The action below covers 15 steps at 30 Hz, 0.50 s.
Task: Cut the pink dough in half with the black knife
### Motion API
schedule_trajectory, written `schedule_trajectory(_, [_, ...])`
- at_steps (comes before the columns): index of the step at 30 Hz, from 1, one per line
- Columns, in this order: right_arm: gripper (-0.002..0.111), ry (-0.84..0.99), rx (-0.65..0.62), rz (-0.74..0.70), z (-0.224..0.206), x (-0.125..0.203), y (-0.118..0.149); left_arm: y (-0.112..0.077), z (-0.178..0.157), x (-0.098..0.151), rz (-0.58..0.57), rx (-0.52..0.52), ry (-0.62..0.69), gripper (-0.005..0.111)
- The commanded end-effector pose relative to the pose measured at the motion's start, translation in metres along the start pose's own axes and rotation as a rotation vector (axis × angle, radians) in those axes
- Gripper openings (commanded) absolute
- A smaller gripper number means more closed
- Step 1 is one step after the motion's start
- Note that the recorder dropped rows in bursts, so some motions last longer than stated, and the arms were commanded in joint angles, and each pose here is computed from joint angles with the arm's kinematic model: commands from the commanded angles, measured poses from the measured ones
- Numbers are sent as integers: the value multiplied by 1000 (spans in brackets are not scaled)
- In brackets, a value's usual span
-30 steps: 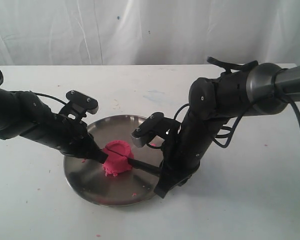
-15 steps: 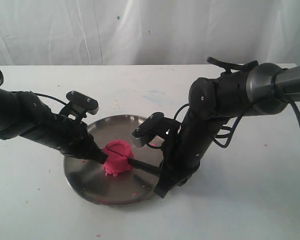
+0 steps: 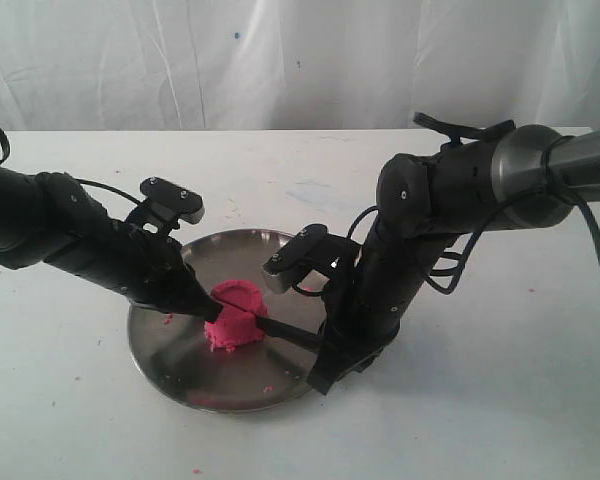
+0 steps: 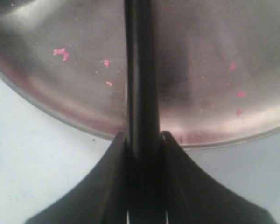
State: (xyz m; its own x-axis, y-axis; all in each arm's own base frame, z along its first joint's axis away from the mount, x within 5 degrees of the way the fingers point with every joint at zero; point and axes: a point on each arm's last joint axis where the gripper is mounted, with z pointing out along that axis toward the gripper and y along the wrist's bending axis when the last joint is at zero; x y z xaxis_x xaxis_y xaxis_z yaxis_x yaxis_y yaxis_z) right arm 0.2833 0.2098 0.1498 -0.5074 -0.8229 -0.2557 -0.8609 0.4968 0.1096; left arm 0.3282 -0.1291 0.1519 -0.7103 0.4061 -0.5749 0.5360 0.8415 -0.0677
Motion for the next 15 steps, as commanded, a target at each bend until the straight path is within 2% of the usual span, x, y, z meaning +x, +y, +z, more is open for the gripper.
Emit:
schedule_trajectory(1, [0, 16, -18, 14, 4, -1, -1, -3, -2, -5, -21, 48, 8, 0])
schedule_trajectory(11, [0, 23, -33, 22, 4, 0, 0, 1, -1, -8, -20, 7, -20, 0])
schedule_trajectory(15, [0, 27, -37, 22, 4, 0, 0, 2, 11, 0, -28, 13, 19, 0])
